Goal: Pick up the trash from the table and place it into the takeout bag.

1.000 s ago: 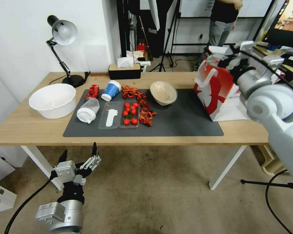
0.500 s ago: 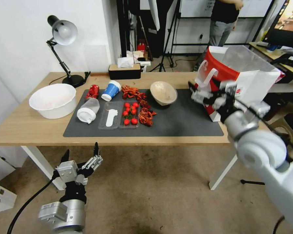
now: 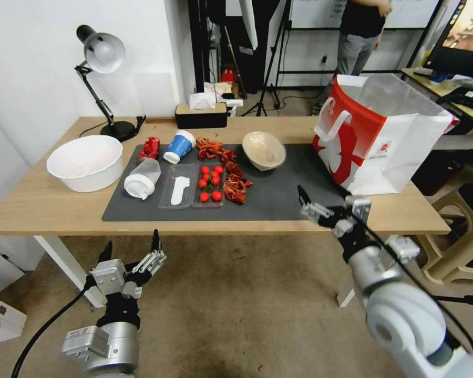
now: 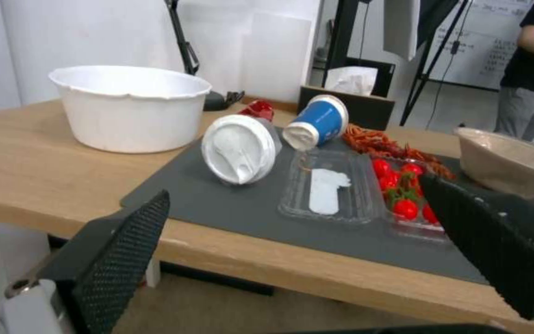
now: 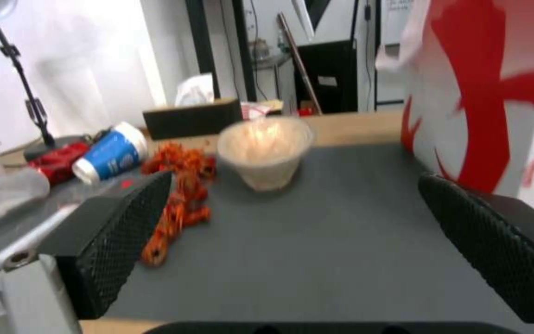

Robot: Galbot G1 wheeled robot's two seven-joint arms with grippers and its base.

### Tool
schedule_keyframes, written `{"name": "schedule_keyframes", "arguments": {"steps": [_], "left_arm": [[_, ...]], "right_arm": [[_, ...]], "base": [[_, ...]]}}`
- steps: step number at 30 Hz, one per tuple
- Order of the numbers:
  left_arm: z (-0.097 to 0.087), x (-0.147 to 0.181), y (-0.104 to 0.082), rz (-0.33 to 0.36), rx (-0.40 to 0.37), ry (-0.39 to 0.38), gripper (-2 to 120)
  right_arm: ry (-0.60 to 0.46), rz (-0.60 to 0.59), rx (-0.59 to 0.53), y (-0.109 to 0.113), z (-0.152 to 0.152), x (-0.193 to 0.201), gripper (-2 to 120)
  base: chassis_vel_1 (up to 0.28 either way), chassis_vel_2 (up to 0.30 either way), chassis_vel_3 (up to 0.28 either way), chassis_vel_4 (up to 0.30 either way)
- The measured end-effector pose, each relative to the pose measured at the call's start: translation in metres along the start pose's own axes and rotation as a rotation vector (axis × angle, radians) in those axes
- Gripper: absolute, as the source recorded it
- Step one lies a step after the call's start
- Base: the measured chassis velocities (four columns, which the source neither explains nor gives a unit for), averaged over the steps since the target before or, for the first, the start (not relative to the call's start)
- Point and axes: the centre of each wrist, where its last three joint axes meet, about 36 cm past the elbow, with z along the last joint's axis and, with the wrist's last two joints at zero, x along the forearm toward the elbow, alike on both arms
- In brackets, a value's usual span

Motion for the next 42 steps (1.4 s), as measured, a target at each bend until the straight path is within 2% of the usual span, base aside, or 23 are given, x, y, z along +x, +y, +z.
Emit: {"name": "schedule_keyframes", "arguments": {"steps": [11,20,42], "left_arm": [[0.002,0.002,-0.003,0.002,0.008,0.008,100],[0.004,0.004,-0.005,0.007,0.006,0.014,100],[0.008,0.003,-0.004,0.013,0.003,0.017,100]], "right_arm": [[0.047,0.049,-0.004,0.020,0.038,0.036,100],[0.056,0.095,0.001,0.031,0.051,0.054,100],[0.041,0.080,0.014,0.024,0.063,0.046,100]], "base": [[0.000,0.000,0.000,0.000],[0.000,0.000,0.000,0.000],[0.000,0.000,0.000,0.000]]}}
